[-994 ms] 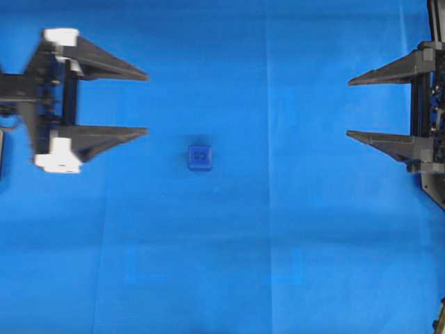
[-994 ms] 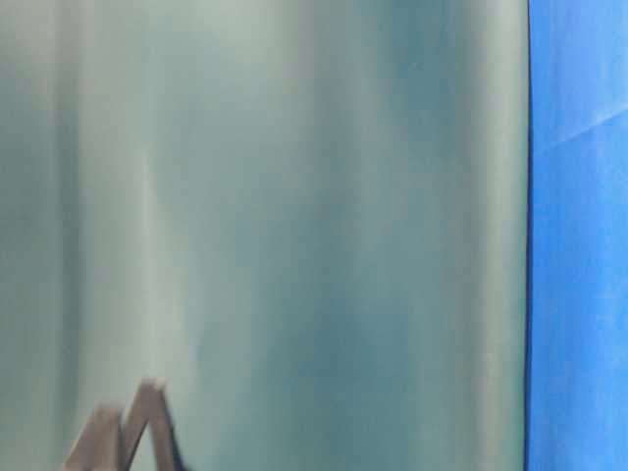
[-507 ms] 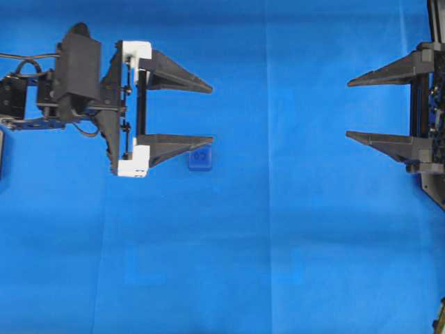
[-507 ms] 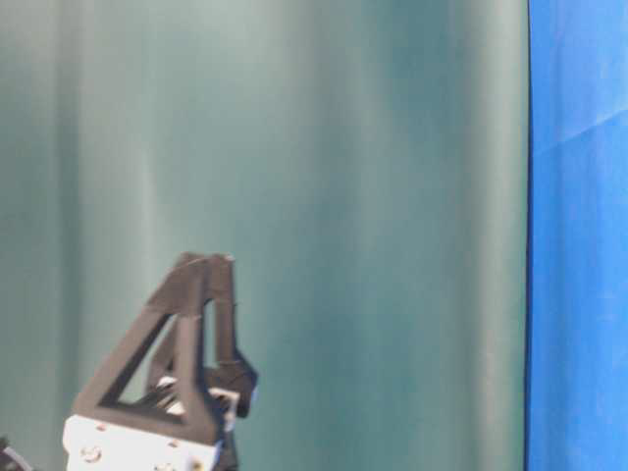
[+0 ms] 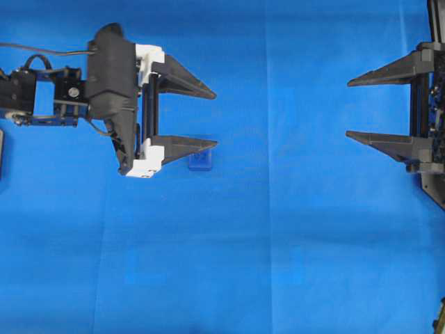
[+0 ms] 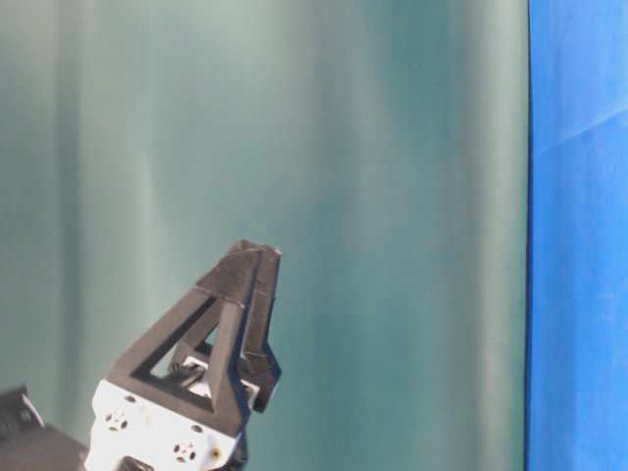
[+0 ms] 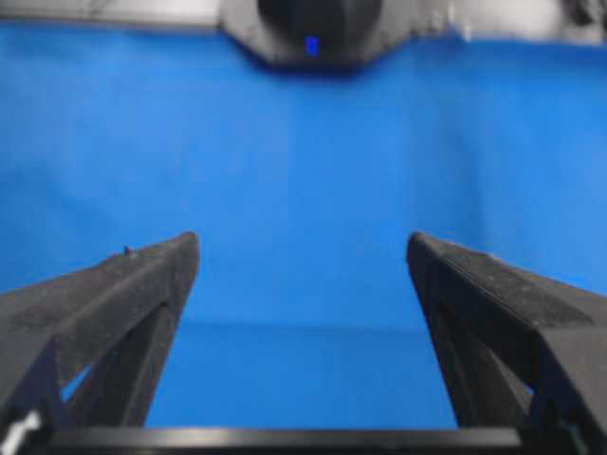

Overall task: Handover the blue block to the right arm after grasping it with the left arm, then place it in the designated position.
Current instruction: 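Move the open left gripper forward over the blue cube, then lower the left gripper around the blue cube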

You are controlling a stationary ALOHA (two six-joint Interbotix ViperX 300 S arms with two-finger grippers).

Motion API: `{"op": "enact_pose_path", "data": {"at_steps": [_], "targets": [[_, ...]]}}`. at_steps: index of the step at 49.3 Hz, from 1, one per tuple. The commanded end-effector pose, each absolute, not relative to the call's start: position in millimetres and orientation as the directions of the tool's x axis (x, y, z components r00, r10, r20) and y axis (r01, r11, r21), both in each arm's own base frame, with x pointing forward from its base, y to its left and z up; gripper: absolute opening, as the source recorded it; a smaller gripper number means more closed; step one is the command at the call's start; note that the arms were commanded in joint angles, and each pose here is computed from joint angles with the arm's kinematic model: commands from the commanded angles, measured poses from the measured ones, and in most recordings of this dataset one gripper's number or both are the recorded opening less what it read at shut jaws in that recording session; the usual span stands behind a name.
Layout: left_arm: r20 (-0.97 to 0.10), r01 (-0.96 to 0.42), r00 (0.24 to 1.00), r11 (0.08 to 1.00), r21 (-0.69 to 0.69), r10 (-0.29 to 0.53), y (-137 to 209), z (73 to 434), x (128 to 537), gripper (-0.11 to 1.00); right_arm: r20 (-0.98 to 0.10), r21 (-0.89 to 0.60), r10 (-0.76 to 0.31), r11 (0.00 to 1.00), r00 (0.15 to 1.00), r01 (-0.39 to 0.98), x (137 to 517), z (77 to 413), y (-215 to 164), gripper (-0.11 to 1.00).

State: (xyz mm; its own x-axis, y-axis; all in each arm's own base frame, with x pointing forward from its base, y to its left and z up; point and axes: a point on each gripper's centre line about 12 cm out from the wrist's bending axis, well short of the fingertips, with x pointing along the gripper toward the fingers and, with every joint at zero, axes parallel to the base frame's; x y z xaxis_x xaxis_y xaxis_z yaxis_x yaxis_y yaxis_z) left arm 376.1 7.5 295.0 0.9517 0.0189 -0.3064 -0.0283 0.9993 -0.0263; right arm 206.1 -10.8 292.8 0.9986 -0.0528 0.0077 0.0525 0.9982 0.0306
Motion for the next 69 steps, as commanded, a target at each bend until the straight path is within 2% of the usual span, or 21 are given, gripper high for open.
{"op": "enact_pose_path", "data": {"at_steps": [1,16,29,36,69], "targets": [[-0.347,-0.031,0.938,0.999,-0.024,0.02,8,316,379,0.93,0.041,0.035,-0.055,0.998,0.998,0.054,209,306,-11,0.97],[-0.598,-0.038,0.801,0.999,-0.024,0.016,7,321,389,0.93,0.041,0.035,-0.055,0.998,0.998,0.054,209,307,-11,0.97],[-0.731,-0.038,0.683,0.999,-0.017,0.014,7,321,400,0.93,0.044,0.035,-0.055,0.998,0.997,0.053,209,308,-11,0.97],[-0.754,-0.036,0.657,0.999,-0.013,0.014,7,321,404,0.93,0.04,0.035,-0.055,0.998,0.998,0.054,209,306,-11,0.97],[-0.756,-0.04,0.654,0.999,-0.015,0.014,7,320,404,0.93,0.026,0.035,-0.055,0.998,0.998,0.054,210,306,-11,0.97]]}}
